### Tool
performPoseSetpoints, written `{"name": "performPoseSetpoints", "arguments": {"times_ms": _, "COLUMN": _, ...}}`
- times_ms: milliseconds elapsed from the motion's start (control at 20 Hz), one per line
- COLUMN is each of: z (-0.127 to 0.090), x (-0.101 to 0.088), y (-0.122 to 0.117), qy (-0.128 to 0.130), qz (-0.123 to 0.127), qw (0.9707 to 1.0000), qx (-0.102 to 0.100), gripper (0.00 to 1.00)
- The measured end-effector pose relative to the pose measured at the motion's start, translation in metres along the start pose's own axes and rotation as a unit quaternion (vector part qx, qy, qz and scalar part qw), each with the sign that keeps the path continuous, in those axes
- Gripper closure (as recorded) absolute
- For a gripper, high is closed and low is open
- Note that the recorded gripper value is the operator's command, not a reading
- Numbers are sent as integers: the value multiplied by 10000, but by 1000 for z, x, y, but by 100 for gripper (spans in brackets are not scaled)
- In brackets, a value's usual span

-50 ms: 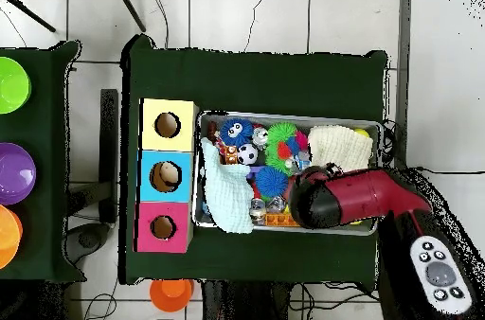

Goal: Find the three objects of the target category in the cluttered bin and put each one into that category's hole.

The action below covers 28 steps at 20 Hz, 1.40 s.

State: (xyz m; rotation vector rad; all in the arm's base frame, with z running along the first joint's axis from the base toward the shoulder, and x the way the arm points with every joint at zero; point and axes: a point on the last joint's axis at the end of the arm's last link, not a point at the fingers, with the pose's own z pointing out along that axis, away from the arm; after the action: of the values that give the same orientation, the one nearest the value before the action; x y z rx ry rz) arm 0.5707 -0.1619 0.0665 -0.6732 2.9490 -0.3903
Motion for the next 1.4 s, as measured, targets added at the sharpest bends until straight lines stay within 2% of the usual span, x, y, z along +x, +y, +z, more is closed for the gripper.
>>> {"name": "performPoseSetpoints", "arguments": {"times_ms": 100, "z": -12, "x": 7, "y": -6, "qy": 1, "qz": 139, "qw": 9999, "qx": -32, "gripper": 100}}
{"name": "performPoseSetpoints", "arguments": {"times_ms": 250, "z": -20, "x": 9, "y": -7, "qy": -8, "qz": 194, "qw": 9998, "qx": -57, "gripper": 100}}
{"name": "performPoseSetpoints", "arguments": {"times_ms": 300, "z": -26, "x": 8, "y": -6, "qy": -27, "qz": 196, "qw": 9998, "qx": -83, "gripper": 100}}
{"name": "performPoseSetpoints", "arguments": {"times_ms": 550, "z": -30, "x": 2, "y": 2, "qy": -75, "qz": 104, "qw": 9998, "qx": -117, "gripper": 100}}
{"name": "performPoseSetpoints", "arguments": {"times_ms": 950, "z": -11, "x": -9, "y": 47, "qy": -24, "qz": -425, "qw": 9987, "qx": -285, "gripper": 100}}
{"name": "performPoseSetpoints", "arguments": {"times_ms": 1100, "z": 1, "x": -6, "y": 62, "qy": 32, "qz": -577, "qw": 9976, "qx": -391, "gripper": 100}}
{"name": "performPoseSetpoints", "arguments": {"times_ms": 1400, "z": 23, "x": 2, "y": 75, "qy": 112, "qz": -765, "qw": 9957, "qx": -501, "gripper": 100}}
